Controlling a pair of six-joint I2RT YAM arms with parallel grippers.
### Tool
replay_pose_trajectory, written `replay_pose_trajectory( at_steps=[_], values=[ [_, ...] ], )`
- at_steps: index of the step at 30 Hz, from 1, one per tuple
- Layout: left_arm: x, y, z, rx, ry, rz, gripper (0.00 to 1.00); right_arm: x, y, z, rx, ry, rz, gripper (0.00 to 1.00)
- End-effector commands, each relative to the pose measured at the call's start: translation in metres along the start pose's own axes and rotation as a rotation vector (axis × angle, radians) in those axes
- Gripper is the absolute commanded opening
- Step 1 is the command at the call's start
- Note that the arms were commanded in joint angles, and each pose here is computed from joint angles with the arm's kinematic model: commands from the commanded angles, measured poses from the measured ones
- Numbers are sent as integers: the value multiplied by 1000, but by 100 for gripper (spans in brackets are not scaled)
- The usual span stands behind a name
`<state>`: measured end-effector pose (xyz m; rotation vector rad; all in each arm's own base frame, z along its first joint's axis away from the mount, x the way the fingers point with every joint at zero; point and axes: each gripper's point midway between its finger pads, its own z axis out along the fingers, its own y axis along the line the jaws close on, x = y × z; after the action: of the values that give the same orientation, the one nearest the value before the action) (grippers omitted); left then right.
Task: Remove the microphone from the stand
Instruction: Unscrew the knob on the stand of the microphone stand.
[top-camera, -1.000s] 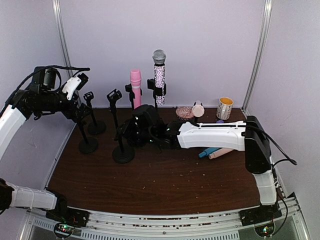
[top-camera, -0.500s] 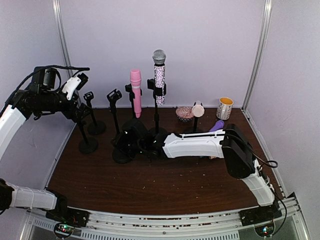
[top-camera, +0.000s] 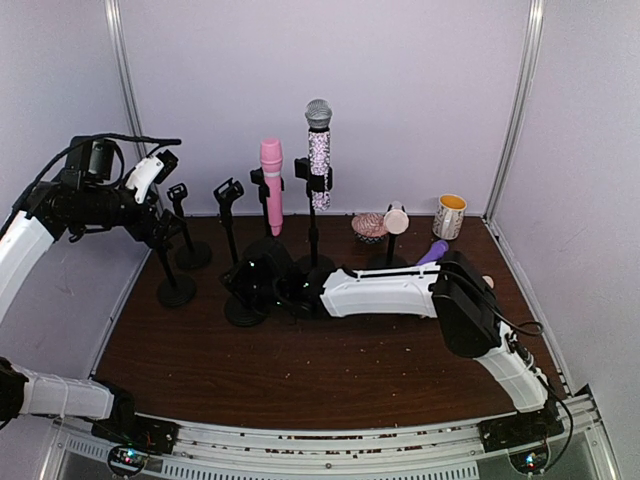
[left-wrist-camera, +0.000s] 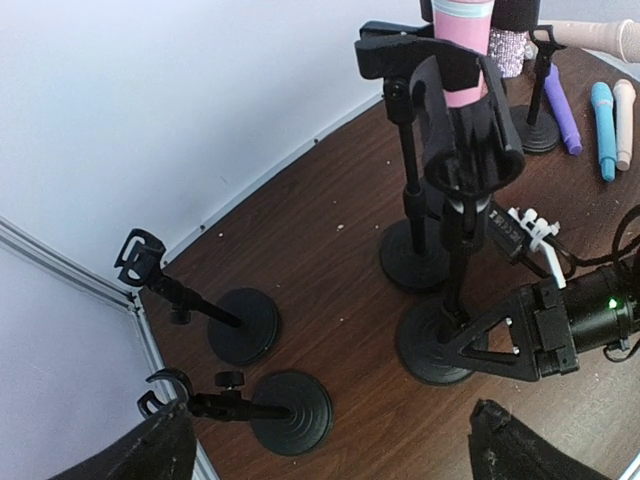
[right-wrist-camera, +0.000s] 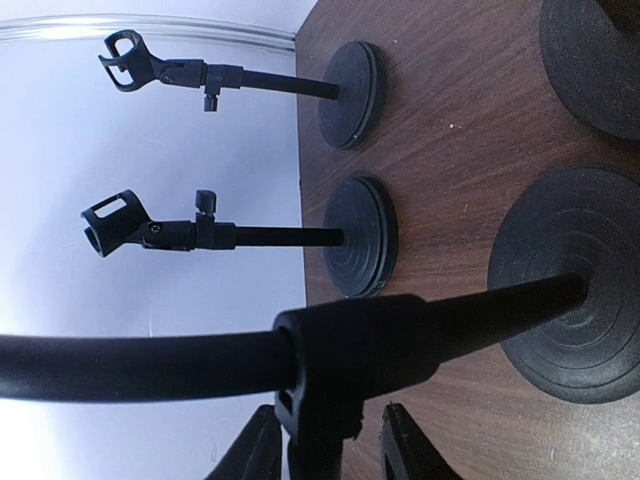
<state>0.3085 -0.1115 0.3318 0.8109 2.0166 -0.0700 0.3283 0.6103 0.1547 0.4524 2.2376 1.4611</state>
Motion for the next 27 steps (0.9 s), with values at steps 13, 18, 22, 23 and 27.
replay_pose_trajectory(
  at_steps=[13,18,22,23,27],
  values=[
    [-6,0,0,4,-49,9,98,-24,9,3,-40,-52,50,19],
    [-6,2,-1,-6,-51,17,98,-27,17,-3,-46,-57,23,9],
    [-6,2,0,-5,-50,12,98,-29,19,-17,-45,-66,8,0],
    [-6,1,0,-2,-50,7,98,-29,21,-22,-50,-64,4,0],
    [-4,0,2,7,-46,2,97,-25,26,-41,-61,-22,-33,0]
  ],
)
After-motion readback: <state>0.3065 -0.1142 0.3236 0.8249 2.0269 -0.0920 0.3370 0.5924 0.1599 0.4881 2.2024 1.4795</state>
